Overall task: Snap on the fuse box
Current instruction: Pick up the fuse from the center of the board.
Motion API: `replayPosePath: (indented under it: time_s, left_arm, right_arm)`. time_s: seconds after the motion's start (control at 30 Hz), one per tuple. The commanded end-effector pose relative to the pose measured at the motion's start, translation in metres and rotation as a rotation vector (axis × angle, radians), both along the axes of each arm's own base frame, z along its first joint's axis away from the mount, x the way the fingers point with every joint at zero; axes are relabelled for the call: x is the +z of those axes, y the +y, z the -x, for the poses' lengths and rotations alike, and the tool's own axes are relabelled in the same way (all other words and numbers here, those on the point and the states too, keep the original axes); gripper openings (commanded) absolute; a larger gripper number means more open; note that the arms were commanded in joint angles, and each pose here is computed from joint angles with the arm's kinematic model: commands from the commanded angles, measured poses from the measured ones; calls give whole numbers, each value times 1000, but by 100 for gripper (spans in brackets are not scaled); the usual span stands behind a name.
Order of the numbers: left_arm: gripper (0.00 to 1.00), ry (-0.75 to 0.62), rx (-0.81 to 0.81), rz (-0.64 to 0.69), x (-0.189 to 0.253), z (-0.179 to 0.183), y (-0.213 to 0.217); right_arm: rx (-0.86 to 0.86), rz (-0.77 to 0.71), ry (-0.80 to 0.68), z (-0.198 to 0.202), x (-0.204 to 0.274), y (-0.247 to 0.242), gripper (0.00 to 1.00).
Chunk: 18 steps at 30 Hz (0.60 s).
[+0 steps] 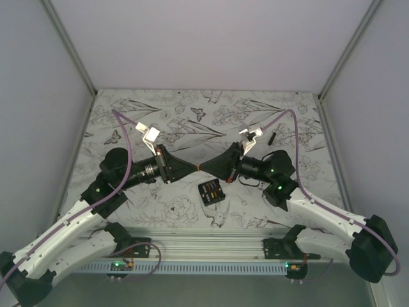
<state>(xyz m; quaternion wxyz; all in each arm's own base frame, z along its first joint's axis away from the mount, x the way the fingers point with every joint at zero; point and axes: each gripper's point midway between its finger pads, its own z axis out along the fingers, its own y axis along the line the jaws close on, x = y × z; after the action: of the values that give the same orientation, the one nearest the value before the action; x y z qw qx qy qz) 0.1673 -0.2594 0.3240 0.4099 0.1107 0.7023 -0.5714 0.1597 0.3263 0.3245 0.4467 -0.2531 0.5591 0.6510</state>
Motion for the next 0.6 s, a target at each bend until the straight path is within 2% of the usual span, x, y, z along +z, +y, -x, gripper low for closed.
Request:
replayPosePath:
  time_s: [0.0,0.17,0.23,0.43,0.57]
  left_arm:
    - [10,-58,-44,35,14,8,-3]
    - [0,-51,-39,28,11,6,-4]
    - [0,-42,-21,23,6,2,-3]
    - [0,31,75,-55,-27,-14,3]
    - [0,130,170,-202,-68,-30,15]
  right_arm:
    - [6,-4,2,-1,-1,2,0]
    - [5,0,12,-3,-4,4,0]
    - [-8,17,25,-6,-9,4,1]
    - [-122,119,77,-22,-38,-5,26]
    - [-226,206,147,-38,-67,-23,32]
